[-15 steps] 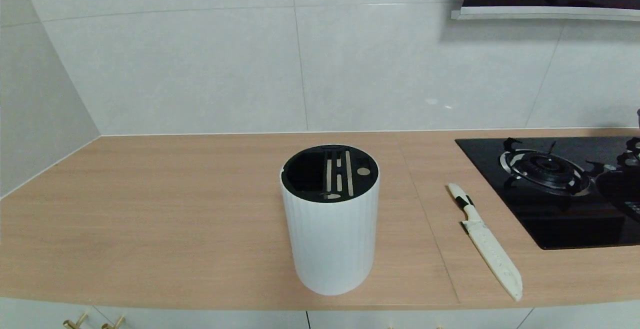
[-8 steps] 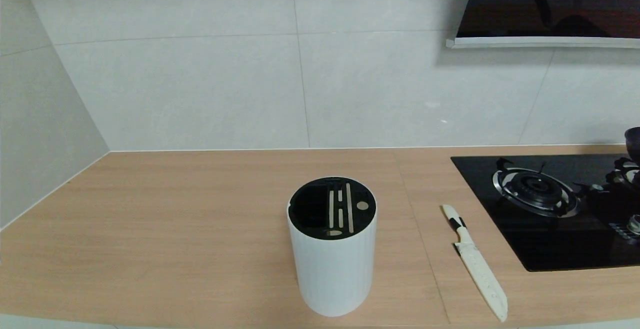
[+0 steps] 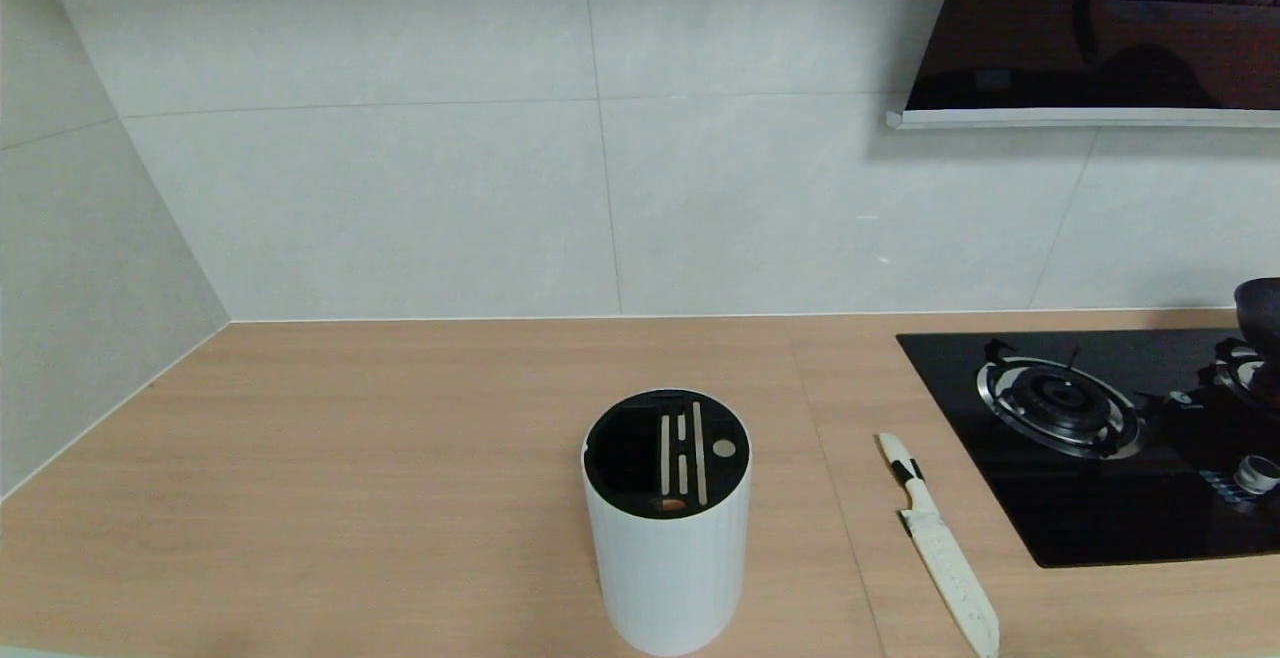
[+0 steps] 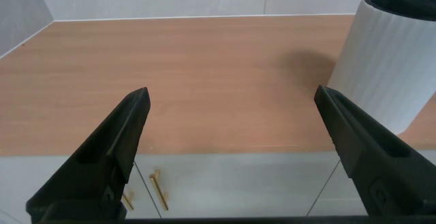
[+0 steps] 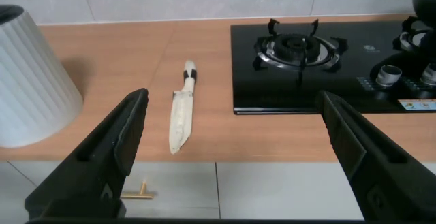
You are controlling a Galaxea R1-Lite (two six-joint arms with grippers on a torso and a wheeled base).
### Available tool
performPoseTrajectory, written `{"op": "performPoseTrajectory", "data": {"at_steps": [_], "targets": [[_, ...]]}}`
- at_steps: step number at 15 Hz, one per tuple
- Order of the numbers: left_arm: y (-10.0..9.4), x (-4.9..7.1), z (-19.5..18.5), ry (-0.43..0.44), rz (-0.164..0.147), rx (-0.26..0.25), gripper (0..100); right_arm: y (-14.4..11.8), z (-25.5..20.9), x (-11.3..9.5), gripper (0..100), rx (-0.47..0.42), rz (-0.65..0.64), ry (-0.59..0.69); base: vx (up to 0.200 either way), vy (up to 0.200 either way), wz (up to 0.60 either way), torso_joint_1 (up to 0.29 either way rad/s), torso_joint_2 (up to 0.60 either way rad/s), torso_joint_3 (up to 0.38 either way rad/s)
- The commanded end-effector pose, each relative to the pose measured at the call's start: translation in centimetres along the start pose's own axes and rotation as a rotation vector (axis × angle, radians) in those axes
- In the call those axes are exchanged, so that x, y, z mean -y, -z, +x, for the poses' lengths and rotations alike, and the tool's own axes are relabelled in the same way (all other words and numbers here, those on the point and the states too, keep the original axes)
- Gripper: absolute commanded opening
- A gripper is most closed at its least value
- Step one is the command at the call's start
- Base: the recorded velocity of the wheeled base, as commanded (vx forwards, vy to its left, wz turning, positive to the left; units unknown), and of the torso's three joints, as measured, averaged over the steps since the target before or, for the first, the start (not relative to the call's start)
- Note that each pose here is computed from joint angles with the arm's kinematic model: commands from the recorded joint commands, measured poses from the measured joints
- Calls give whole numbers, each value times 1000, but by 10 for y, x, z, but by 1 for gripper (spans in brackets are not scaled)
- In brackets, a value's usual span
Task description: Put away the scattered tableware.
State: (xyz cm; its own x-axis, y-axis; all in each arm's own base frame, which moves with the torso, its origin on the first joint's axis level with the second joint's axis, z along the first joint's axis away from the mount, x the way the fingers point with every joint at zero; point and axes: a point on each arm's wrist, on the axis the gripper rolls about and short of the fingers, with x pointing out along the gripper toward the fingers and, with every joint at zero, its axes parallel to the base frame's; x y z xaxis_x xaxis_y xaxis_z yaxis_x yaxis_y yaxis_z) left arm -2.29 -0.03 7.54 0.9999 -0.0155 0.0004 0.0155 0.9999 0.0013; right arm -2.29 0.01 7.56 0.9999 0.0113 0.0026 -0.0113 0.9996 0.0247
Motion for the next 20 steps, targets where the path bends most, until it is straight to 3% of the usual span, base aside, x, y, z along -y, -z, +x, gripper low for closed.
{"op": "performPoseTrajectory", "data": {"at_steps": [1, 12, 15, 20], "targets": [[0, 0, 0, 0, 0, 0, 100, 0, 0, 0, 100, -1, 0, 1, 0, 0, 0, 0, 0, 0], [0, 0, 0, 0, 0, 0, 100, 0, 0, 0, 100, 1, -3, 5, 0, 0, 0, 0, 0, 0], [0, 0, 0, 0, 0, 0, 100, -32, -6, -1, 100, 97, 7, -7, 0, 0, 0, 0, 0, 0], [0, 0, 0, 0, 0, 0, 100, -49, 31, -3, 100, -202, 16, -109, 0, 0, 0, 0, 0, 0]]}}
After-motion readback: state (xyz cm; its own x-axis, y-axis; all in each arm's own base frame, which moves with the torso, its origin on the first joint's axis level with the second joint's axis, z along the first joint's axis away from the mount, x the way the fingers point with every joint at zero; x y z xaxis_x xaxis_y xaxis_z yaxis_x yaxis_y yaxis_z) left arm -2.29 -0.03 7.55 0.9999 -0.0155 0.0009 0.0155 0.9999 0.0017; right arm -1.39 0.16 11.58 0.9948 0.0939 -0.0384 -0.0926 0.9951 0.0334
